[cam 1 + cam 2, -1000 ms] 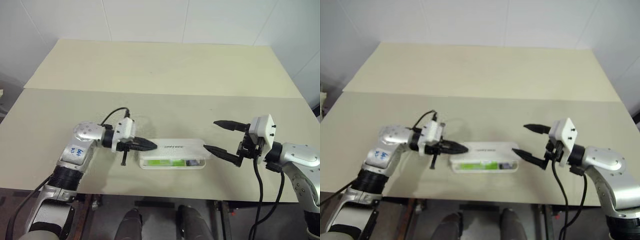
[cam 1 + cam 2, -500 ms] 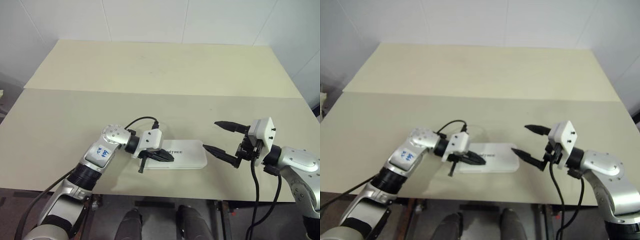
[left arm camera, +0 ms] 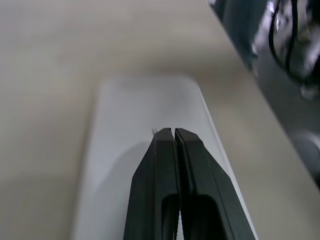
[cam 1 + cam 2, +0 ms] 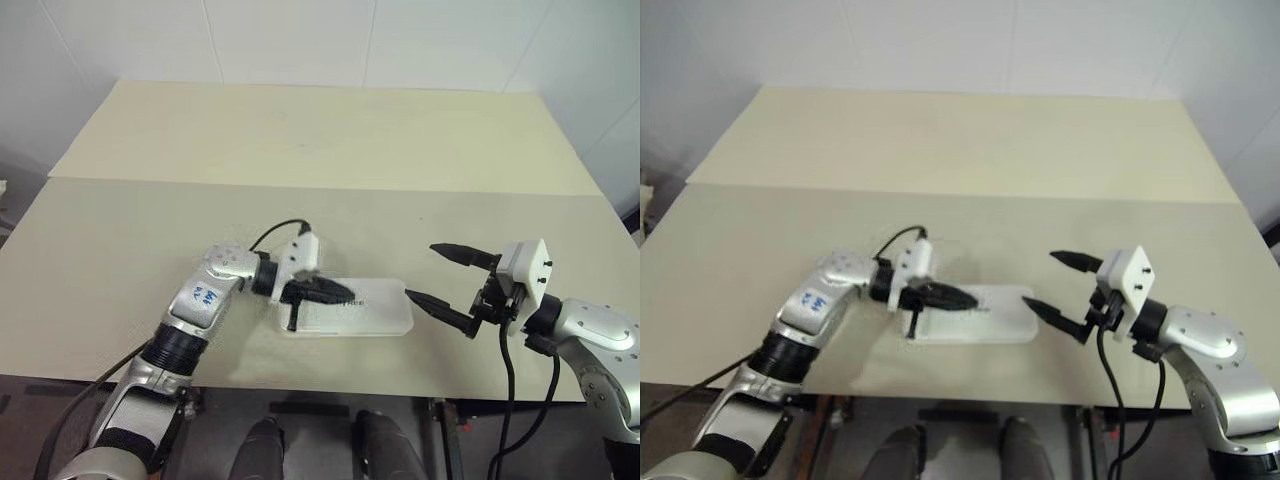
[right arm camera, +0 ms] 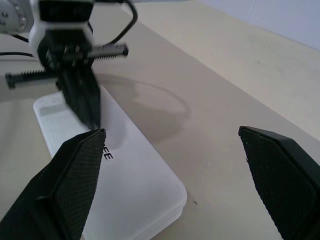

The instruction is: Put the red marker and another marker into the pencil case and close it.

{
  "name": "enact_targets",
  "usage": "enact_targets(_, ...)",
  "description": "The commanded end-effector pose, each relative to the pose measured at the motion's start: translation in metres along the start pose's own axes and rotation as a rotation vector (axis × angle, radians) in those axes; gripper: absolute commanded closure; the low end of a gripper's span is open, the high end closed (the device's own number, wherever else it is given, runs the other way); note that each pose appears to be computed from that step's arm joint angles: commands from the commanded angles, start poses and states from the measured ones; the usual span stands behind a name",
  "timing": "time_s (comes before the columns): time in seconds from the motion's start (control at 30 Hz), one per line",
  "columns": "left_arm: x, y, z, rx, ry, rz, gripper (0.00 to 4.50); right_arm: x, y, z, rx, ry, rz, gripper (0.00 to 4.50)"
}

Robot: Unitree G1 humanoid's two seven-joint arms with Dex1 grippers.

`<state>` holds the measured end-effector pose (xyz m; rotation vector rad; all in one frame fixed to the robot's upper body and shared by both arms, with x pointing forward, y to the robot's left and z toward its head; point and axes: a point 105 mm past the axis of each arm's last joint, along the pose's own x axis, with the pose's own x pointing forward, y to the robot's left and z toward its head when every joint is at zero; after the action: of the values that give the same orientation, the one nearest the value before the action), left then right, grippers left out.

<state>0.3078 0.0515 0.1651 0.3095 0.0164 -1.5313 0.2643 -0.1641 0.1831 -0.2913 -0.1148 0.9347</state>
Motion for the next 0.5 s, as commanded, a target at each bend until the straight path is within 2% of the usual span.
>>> enact_targets(0.03, -0.027, 0.013, 0.039, 0.046, -0.176, 0.103, 4.47, -0.004, -0.005, 0.007, -0.043, -0.014, 0.005, 0.0)
enact_targets(0.1, -0.045, 0.021, 0.047, 0.044, -0.22, 0.177, 4.47, -0.005, -0.008, 0.007, -0.046, -0.011, 0.008, 0.0)
enact_targets(0.23, -0.077, 0.017, 0.052, 0.035, -0.239, 0.212, 4.47, -0.006, -0.012, 0.006, -0.049, -0.008, 0.018, 0.0)
enact_targets(0.3, -0.101, 0.015, 0.041, 0.024, -0.193, 0.276, 4.47, -0.007, -0.014, 0.005, -0.05, -0.004, 0.024, 0.0)
enact_targets(0.33, -0.115, 0.011, 0.034, 0.004, -0.168, 0.301, 4.07, -0.007, -0.016, 0.005, -0.05, -0.004, 0.025, 0.0)
enact_targets(0.37, -0.123, 0.007, 0.03, -0.007, -0.151, 0.316, 3.87, -0.007, -0.017, 0.004, -0.051, -0.004, 0.026, 0.0)
enact_targets(0.5, -0.14, -0.001, 0.02, -0.007, -0.128, 0.385, 2.62, -0.006, -0.024, 0.006, -0.079, -0.03, 0.02, 0.0)
